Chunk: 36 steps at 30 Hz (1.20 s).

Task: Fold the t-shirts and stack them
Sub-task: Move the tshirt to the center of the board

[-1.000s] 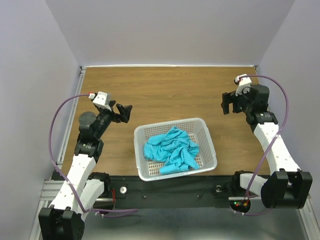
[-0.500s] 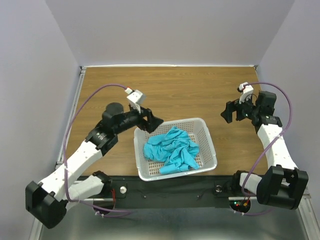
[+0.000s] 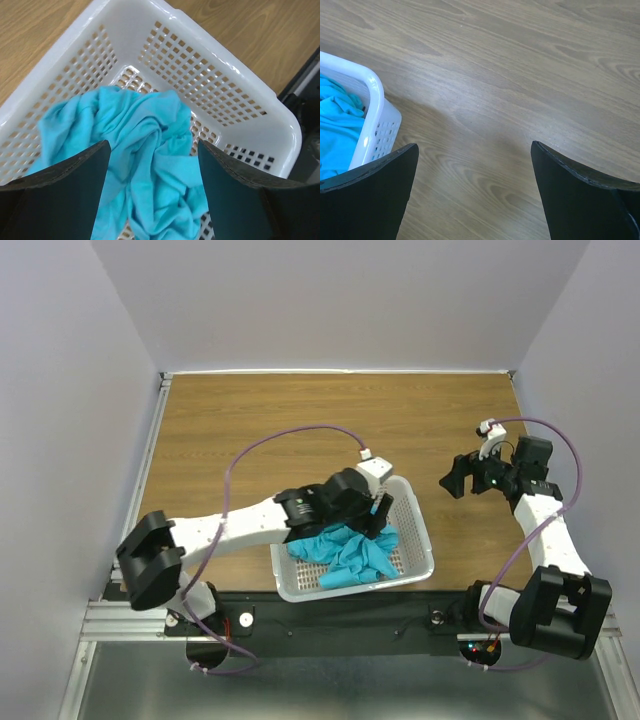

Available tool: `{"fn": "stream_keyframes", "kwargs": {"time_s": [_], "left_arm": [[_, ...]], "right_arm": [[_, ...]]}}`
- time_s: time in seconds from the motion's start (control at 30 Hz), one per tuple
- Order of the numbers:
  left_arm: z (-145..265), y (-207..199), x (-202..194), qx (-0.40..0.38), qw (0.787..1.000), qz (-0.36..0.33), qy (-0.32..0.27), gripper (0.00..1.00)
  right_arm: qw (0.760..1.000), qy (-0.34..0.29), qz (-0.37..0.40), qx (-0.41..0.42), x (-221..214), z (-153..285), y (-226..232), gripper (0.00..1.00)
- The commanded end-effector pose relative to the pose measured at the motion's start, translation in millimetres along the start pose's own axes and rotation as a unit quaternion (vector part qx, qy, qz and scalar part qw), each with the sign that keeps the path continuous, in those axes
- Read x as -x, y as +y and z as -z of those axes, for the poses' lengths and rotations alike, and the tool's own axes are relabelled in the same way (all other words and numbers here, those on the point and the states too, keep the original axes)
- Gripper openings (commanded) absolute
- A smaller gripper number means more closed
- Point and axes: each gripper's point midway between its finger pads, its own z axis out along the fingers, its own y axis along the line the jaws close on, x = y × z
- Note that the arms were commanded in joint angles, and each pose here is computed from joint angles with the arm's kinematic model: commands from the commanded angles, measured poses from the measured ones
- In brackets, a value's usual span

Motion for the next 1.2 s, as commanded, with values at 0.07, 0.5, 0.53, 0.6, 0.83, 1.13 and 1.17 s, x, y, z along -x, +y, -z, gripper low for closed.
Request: {"fn": "stream_keyframes", "kwargs": {"time_s": [0.07,0.5,0.53,0.6,0.83,1.13,1.17], "left_arm": [[-36.6,-3.8,-8.9,0.094,0.993,-0.056,0.042,0.8],[-70.9,8.4,-46.0,0.162,0.97,-0.125,0.131,0.44],[-69.5,8.3,-44.4,0.164,0.97,-0.125,0.128,0.3],[-59.9,6.2,-28.7,0.169,0.972,-0.124,0.105,0.0],[27.9,-18.6,117.7,0.145,0.983,-0.08,-0.084,0.0],[183.0,18.6,317.3,0.144,0.92,-0.022,-0.365,0.0],[194.3,21.8,330.2,0.142,0.912,-0.021,-0.385,0.0]], "right_arm": [[0.999,-0.03,0.014,0.007,14.7,4.3,0.0,1.0],[0.999,-0.038,0.013,0.012,17.9,7.2,1.3,1.0],[0.999,-0.038,0.012,0.012,18.0,7.5,1.6,1.0],[0.999,-0.04,0.014,0.012,19.0,7.9,1.9,1.0],[0.999,-0.04,0.011,0.013,19.1,7.8,0.8,1.0],[0.999,-0.038,0.007,0.013,17.1,6.6,-0.3,1.0],[0.999,-0.038,0.006,0.014,17.2,6.6,0.1,1.0]]}}
